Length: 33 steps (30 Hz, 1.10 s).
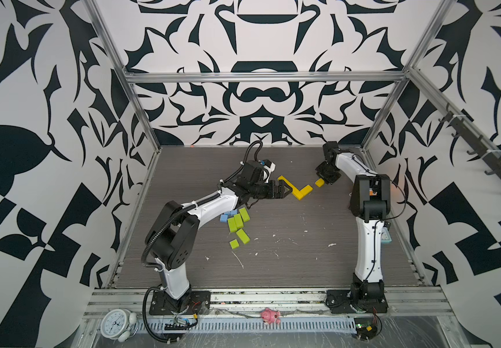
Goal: Assemble the letter v with building blocks
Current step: Assemble the building block at the center of the board.
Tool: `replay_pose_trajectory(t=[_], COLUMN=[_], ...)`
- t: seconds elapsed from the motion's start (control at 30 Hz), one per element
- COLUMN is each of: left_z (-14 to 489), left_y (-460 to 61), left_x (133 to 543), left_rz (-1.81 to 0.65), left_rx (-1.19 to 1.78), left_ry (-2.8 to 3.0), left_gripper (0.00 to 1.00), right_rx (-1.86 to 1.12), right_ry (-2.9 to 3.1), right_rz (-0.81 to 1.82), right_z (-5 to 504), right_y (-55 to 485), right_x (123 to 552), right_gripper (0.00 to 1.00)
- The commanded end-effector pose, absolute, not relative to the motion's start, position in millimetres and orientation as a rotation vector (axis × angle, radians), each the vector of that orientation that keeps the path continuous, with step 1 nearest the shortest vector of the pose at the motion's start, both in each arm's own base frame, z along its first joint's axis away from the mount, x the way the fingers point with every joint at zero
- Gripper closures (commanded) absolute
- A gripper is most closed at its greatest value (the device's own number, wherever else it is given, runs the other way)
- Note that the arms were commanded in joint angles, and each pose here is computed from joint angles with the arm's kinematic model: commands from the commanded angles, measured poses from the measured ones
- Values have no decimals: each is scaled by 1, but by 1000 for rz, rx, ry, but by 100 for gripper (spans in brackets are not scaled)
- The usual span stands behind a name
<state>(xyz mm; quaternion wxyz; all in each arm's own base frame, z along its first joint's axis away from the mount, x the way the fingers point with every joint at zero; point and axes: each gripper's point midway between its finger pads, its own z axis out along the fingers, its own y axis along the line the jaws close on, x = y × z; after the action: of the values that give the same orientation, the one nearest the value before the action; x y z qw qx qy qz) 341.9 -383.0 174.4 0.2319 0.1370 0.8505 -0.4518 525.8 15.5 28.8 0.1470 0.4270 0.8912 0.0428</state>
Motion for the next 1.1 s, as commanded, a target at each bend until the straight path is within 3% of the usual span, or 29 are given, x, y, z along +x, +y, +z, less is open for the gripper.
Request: replay_pose_trajectory(t=[0.0,1.07], left_z=[180,185], left_y=[-388,-389], left_x=[337,332], left_rz=[-1278,-1280], left_rx=[396,431], left_ry=[2321,2311], left_gripper=[1,1], right_rx=[1222,1291], right_ry=[2573,2534], right_rz=[117,70], right_z=[36,34], right_y=[26,40], right_x=[518,500], right_gripper=[70,68])
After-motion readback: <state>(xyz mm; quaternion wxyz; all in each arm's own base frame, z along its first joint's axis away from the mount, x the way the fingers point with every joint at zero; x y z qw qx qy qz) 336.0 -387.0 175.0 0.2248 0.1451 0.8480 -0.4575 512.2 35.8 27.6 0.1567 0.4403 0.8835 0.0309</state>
